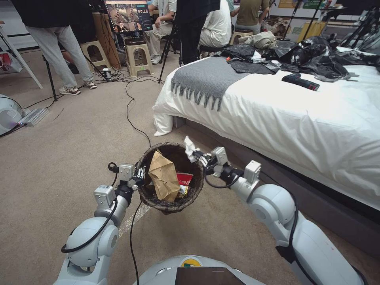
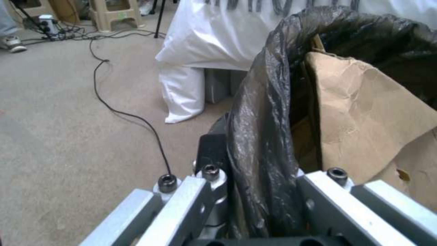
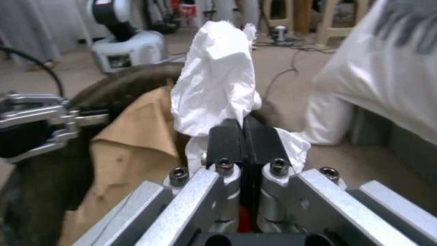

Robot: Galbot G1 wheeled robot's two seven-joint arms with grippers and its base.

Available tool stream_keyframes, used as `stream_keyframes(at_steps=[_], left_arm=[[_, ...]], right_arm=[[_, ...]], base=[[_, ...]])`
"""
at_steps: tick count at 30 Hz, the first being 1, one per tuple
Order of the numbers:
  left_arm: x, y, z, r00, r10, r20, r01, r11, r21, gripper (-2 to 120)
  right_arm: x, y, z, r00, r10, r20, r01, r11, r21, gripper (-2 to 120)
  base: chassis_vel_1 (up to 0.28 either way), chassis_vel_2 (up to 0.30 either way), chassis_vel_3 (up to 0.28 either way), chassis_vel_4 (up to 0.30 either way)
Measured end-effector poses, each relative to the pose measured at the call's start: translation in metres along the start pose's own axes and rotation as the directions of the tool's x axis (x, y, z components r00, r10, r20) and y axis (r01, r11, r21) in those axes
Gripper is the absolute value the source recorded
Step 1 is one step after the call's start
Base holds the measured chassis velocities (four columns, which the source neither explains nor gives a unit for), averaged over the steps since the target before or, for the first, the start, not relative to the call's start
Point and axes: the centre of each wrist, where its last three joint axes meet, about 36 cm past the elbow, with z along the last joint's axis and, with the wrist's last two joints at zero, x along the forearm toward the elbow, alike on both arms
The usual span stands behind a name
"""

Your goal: Pick up the trash bin, then pick up the garbage from the floor and place it into the trash bin.

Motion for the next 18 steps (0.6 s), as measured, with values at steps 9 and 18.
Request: stream_keyframes(at_steps=[9,18], left_arm=[[0.001,0.000,-0.001,1.000,-0.004,0.003,0.004,1.000,0.000,7],[0.000,-0.001,-0.001,1.000,-0.003,0.007,0.003,1.000,0.003,7]], right_arm=[[-0.021,0.016,0.012,0.994,-0.081,-0.068,0.081,0.997,-0.004,0],[-0.025,0.022,0.015,0.993,-0.034,-0.110,0.034,0.999,0.004,21]], base=[[0.000,0.000,0.000,0.000],[0.000,0.000,0.000,0.000]])
